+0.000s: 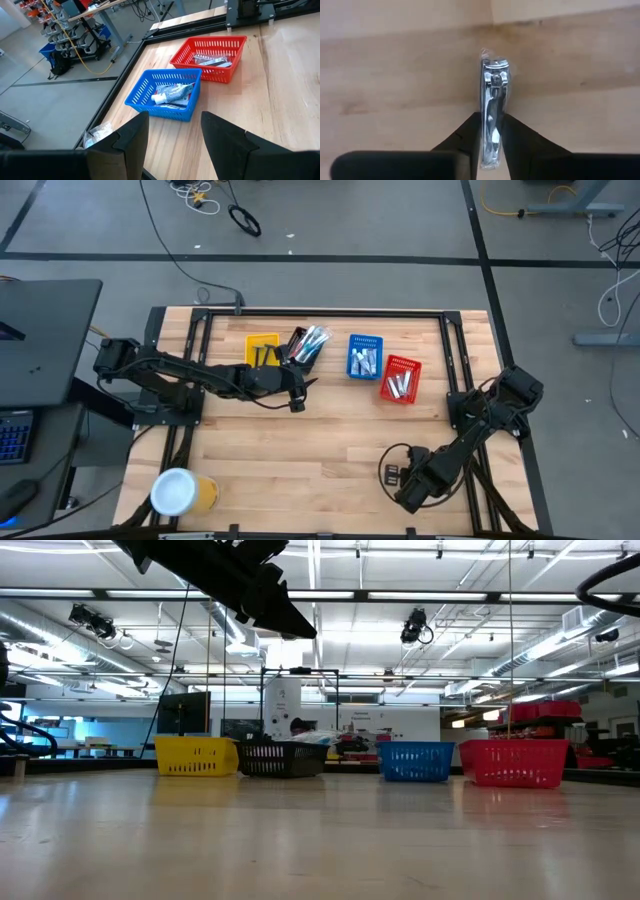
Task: Pick & Place Travel size toiletries
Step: Put the silver nail cutter into the red bin
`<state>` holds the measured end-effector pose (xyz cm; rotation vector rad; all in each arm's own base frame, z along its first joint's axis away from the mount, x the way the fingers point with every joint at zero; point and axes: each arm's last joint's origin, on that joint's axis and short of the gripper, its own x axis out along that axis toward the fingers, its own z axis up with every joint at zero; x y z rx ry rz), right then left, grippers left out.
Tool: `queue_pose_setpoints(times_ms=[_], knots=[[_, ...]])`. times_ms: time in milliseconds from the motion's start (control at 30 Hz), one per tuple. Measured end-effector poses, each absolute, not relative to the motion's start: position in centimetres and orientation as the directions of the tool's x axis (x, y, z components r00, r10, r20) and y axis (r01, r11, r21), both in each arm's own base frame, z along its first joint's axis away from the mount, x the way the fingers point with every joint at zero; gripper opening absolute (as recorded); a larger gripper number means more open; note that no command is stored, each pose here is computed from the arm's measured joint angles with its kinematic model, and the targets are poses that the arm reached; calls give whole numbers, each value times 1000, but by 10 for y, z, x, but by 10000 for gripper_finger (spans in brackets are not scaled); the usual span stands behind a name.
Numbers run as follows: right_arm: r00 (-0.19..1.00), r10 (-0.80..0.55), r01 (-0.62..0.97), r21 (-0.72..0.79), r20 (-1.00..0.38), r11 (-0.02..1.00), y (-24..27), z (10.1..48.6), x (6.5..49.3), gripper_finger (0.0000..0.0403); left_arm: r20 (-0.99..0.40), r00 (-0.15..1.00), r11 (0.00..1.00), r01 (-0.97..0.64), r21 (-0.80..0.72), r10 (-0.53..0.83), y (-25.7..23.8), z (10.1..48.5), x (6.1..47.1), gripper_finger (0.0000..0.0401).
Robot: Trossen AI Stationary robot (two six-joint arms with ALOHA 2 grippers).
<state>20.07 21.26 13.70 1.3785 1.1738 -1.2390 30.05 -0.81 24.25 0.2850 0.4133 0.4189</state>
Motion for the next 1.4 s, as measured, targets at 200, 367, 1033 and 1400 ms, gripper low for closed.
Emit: queue_pose_setpoints(times_ms=[200,367,1033,1400], knots=[[27,23,991,23,-999,-132,208,137,198,53,-327,833,876,-333,349,446,-8,242,301,189],[25,-35,992,29,-999,-122,205,137,196,50,-327,833,876,-333,349,446,-8,242,301,189],[-4,-130,1000,-1,-992,-22,192,140,193,47,-330,840,884,-317,343,429,-9,242,301,189],[229,-371,973,220,-900,66,172,165,195,47,-333,845,890,-306,338,418,-9,242,301,189]])
